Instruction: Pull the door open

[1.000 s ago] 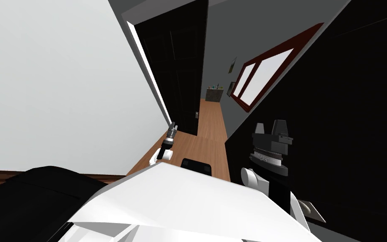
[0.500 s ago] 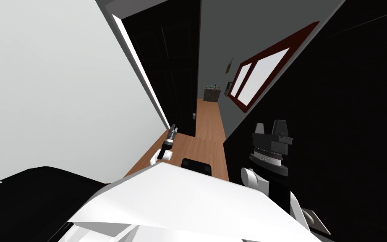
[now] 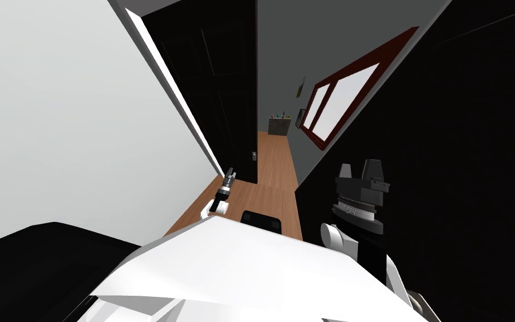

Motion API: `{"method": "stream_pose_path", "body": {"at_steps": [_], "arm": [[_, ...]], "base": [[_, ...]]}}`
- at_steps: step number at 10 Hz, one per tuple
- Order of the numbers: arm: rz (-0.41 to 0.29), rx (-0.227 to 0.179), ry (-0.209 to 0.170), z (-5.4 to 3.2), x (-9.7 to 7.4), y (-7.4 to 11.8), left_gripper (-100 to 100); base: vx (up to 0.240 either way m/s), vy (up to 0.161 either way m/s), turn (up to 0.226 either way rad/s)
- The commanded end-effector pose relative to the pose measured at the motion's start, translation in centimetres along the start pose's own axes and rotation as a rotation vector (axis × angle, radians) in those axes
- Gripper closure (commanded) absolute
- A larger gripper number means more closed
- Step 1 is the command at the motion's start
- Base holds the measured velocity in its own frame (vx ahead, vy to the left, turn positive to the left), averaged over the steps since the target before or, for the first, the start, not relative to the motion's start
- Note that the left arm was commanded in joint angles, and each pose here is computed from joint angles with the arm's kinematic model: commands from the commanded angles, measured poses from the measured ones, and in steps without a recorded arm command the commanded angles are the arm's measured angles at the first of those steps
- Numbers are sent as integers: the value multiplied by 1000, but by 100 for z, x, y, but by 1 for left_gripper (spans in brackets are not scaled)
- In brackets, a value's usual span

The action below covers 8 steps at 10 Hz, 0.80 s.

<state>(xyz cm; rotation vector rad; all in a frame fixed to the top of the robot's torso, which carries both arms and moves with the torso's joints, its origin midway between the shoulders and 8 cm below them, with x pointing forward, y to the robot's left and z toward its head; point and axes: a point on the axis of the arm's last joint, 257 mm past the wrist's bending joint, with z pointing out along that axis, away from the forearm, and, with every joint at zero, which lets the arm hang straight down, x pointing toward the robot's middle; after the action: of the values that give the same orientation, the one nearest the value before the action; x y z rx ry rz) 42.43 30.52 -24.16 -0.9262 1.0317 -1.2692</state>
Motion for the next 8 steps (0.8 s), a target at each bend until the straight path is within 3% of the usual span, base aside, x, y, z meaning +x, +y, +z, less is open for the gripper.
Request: {"method": "stream_pose_path", "body": {"at_steps": [1, 8], "arm": [[-7, -22, -2, -32, -52, 120, -100], [-31, -109, -18, -193, -253, 586, -100]], "base": [[133, -31, -71], [112, -31, -59]]}}
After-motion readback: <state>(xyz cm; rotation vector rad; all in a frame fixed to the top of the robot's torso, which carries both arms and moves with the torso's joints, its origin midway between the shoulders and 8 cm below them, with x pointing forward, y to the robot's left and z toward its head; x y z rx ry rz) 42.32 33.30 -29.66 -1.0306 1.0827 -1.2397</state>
